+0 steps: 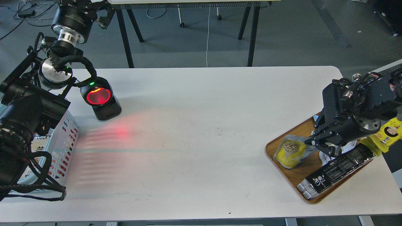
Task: Scan snack and place in basket
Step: 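Grasp the yellow snack pouch on the tray with the right gripper, then lift the yellow pouch and carry it toward the table center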
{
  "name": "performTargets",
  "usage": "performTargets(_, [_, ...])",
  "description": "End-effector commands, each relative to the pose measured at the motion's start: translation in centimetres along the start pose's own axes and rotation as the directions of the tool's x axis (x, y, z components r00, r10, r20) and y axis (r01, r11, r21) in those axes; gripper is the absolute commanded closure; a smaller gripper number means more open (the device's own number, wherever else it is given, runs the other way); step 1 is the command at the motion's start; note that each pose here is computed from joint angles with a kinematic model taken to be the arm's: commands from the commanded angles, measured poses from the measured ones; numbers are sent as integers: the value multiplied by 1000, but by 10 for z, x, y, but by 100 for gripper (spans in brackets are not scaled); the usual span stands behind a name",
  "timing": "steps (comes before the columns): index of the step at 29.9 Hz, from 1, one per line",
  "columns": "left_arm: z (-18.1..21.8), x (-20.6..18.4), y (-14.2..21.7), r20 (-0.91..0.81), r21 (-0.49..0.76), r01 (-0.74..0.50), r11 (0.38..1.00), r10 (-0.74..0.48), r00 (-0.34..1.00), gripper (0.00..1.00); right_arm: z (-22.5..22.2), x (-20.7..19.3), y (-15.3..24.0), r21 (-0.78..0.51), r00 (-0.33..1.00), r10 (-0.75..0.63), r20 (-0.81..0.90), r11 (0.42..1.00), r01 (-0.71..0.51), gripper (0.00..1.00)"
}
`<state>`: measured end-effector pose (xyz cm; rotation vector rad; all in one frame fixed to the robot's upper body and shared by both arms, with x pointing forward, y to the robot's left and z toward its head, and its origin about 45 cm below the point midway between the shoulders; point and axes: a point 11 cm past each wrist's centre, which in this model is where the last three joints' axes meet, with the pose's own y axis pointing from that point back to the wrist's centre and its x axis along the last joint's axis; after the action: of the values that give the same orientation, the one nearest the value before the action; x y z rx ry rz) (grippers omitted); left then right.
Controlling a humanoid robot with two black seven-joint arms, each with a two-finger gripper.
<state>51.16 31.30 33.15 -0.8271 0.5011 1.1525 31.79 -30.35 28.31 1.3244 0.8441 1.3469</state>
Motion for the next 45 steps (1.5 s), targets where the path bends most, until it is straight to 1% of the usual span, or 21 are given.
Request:
performTargets(1, [1, 0, 0, 1, -1, 1, 1000, -1, 1000, 0, 4, 11, 7, -22, 999, 46, -8, 999, -46, 100])
performTargets(8, [1, 0, 0, 1, 0, 1, 1000, -1, 1000, 0, 24, 45, 35, -105, 986, 143, -79, 983, -151, 100])
performTargets(13, [-1, -1, 0, -1, 3, 0, 1000, 0, 1000, 0, 28, 71, 41, -111, 974, 207, -90, 970, -216, 100])
performTargets(19, [-1, -2, -2, -2, 3, 3, 1000, -3, 1000, 0, 31, 100, 37, -95, 966, 221, -136, 967, -235, 100])
performTargets(24, [-1, -2, -2, -2, 3, 3, 1000, -3, 1000, 0, 42, 132, 30, -96, 958, 245, -151, 960, -261, 100])
performTargets(28, [-2, -2, -1, -3, 4, 2, 1000, -2, 1000, 0, 43, 163, 14, -67, 946, 292, -142, 950, -304, 100])
performTargets(30, [-4, -2, -1, -6, 6, 2, 1000, -2, 1000, 0, 47, 173, 6, -68, 944, 299, -138, 948, -310, 100])
performTargets(35, [-4, -2, -1, -6, 6, 5, 1000, -5, 1000, 0, 54, 190, -14, -65, 942, 310, -126, 945, -320, 100])
performTargets(38, [-1, -2, -1, -3, 4, 3, 1000, -3, 1000, 0, 46, 201, -24, -32, 934, 341, -104, 938, -346, 100])
performTargets(45, [-1, -2, -1, -2, 4, 6, 1000, -6, 1000, 0, 40, 209, -41, -4, 933, 350, -85, 936, -352, 100])
